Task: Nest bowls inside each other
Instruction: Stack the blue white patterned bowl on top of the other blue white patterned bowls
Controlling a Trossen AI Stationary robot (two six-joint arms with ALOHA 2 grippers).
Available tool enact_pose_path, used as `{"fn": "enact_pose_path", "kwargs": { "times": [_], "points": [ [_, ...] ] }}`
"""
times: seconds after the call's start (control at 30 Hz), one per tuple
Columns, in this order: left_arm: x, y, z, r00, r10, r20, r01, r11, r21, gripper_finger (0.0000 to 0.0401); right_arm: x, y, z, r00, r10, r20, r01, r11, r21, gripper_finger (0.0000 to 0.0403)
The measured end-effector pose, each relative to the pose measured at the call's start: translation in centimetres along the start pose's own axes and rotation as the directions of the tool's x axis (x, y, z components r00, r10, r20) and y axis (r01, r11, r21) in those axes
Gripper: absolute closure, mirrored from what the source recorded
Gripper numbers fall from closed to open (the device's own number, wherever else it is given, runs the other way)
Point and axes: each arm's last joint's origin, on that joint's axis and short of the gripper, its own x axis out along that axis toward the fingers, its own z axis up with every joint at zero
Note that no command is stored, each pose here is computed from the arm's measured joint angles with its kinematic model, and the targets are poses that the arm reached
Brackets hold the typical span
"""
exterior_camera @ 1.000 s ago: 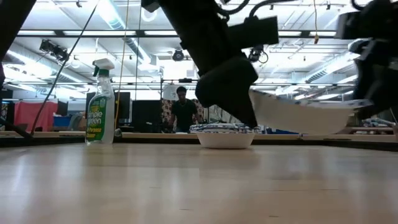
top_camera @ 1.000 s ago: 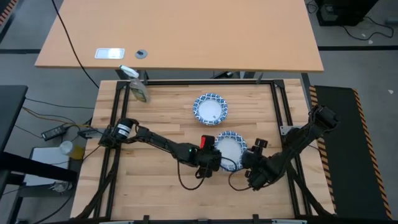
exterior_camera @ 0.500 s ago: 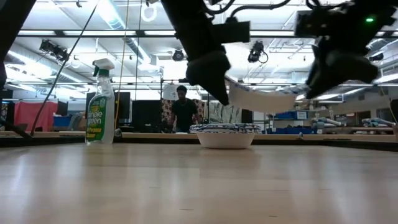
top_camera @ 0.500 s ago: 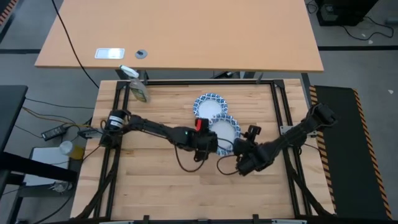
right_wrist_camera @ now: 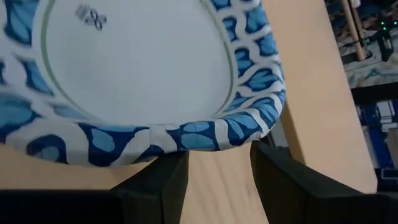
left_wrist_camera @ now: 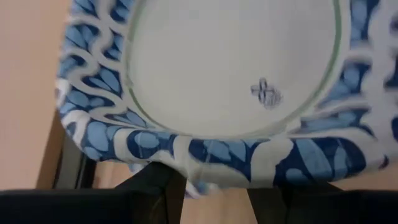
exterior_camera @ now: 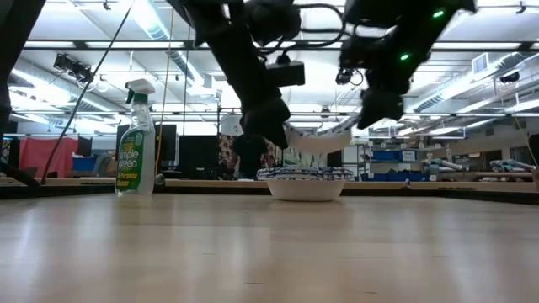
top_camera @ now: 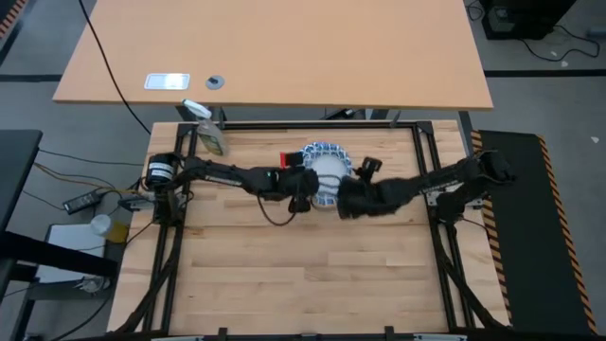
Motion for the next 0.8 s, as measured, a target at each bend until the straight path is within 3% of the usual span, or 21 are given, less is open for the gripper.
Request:
{"fn": "enact_pose_path", "kwargs": {
  "times": [0.23, 0.67, 0.8],
  "points": [
    [2.2, 3.5, -1.2, 0.999, 0.029, -0.041, -0.030, 0.999, -0.014, 0.0251, 4.0, -3.2, 1.1, 0.998, 0.032, -0.056, -0.030, 0.999, 0.028, 0.0223],
    [4.5, 7.6, -4.3, 0.970, -0.183, -0.159, 0.170, 0.981, -0.088, 0.0251, 7.0, -5.7, 0.7, 0.975, 0.180, -0.129, -0.167, 0.980, 0.107, 0.0223],
    [4.6, 7.8, -4.5, 0.968, -0.185, -0.170, 0.171, 0.981, -0.097, 0.0251, 7.1, -5.8, 0.1, 0.964, 0.195, -0.183, -0.177, 0.978, 0.108, 0.0223]
  ]
}}
